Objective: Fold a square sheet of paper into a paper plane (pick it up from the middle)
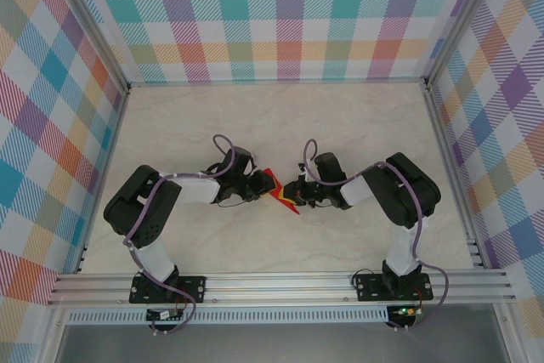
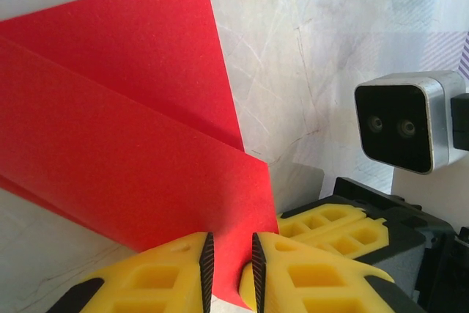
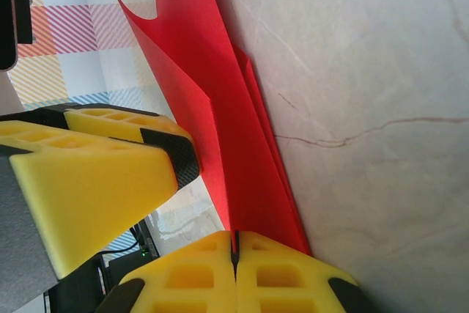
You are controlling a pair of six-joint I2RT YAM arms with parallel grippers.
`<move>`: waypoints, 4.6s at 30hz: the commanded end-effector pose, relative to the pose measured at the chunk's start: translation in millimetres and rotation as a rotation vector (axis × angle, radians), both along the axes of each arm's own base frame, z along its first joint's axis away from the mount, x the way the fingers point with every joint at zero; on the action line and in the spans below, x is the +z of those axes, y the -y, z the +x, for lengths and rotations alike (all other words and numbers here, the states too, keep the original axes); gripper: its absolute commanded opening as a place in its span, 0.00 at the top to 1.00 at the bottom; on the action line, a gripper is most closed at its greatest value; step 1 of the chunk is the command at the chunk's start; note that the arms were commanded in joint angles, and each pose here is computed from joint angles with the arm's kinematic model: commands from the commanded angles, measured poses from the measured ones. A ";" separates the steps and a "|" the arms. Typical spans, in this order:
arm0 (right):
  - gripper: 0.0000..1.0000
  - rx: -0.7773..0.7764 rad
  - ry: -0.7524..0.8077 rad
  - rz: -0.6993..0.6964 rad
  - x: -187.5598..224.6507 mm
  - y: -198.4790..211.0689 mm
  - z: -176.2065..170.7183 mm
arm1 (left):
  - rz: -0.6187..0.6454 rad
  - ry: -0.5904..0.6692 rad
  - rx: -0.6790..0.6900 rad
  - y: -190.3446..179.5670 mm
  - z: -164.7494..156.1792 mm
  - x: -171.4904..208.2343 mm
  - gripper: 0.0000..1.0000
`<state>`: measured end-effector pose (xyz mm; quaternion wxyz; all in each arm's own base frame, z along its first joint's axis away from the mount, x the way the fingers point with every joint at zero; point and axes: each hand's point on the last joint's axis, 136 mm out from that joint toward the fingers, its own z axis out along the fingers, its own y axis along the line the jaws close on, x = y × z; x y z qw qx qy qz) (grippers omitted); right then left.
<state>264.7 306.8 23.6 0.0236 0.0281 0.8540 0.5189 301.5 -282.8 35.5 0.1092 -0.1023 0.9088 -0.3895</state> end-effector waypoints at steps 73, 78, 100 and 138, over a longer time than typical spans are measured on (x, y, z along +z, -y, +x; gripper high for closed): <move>0.94 0.364 0.340 -0.221 -4.6 5.3 -20.0 | 0.048 -0.006 -0.010 10.8 13.4 11.3 0.81; 0.99 0.322 0.292 -0.168 -2.1 8.3 -16.4 | 0.040 0.009 -0.020 10.3 11.3 16.9 0.81; 1.00 0.249 0.040 -0.013 8.6 3.4 -7.4 | -0.023 0.030 -0.040 9.4 -5.7 12.9 0.80; 1.00 0.173 -0.114 -0.065 -20.2 16.6 -6.5 | 0.040 -0.025 -0.035 10.3 -10.6 -14.0 0.82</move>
